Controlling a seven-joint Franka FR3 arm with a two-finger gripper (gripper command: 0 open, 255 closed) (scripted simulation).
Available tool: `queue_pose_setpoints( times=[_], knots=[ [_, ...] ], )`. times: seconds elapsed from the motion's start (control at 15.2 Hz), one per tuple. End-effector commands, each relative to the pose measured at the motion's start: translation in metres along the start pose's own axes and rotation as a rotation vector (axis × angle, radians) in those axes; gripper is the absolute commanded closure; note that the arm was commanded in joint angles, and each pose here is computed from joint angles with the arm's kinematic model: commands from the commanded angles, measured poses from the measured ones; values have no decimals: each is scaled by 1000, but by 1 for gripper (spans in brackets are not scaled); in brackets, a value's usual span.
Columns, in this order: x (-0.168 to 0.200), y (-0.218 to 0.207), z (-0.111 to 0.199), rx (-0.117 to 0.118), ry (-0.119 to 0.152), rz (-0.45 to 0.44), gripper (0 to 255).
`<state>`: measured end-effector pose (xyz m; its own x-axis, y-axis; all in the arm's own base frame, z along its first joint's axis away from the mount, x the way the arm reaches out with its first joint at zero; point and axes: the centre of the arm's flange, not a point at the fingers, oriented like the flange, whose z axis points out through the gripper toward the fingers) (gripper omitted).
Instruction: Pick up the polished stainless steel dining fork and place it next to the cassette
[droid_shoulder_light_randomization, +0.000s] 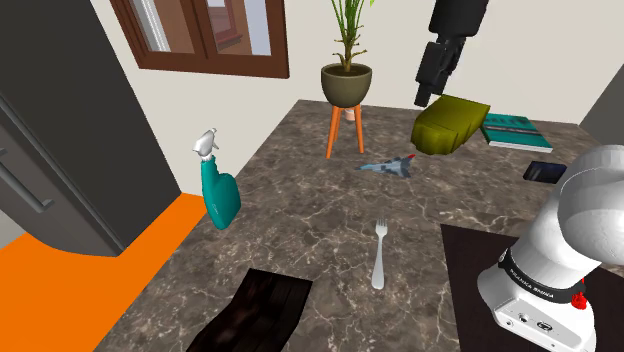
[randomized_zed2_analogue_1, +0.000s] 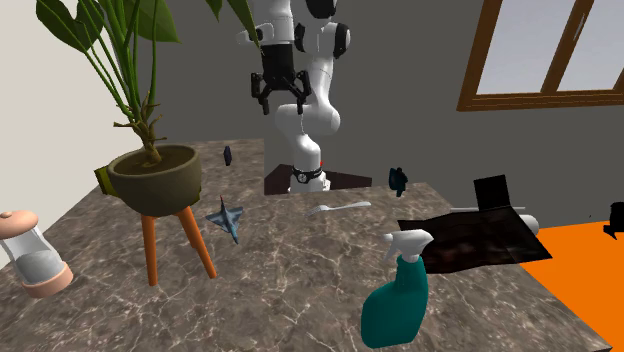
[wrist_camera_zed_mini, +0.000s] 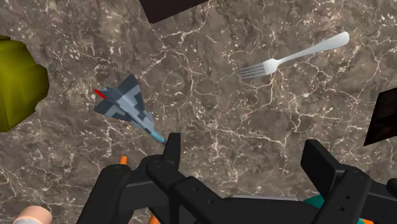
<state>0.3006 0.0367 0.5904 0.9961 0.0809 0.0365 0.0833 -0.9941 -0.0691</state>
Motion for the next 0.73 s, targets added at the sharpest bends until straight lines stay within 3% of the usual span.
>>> queue_pose_setpoints(
  times=[0.0, 0.66],
  knots=[
    [0, 0, 0, 0, 0, 0, 0],
    [-24, -57, 113, 4, -53, 500, 0]
  ],
)
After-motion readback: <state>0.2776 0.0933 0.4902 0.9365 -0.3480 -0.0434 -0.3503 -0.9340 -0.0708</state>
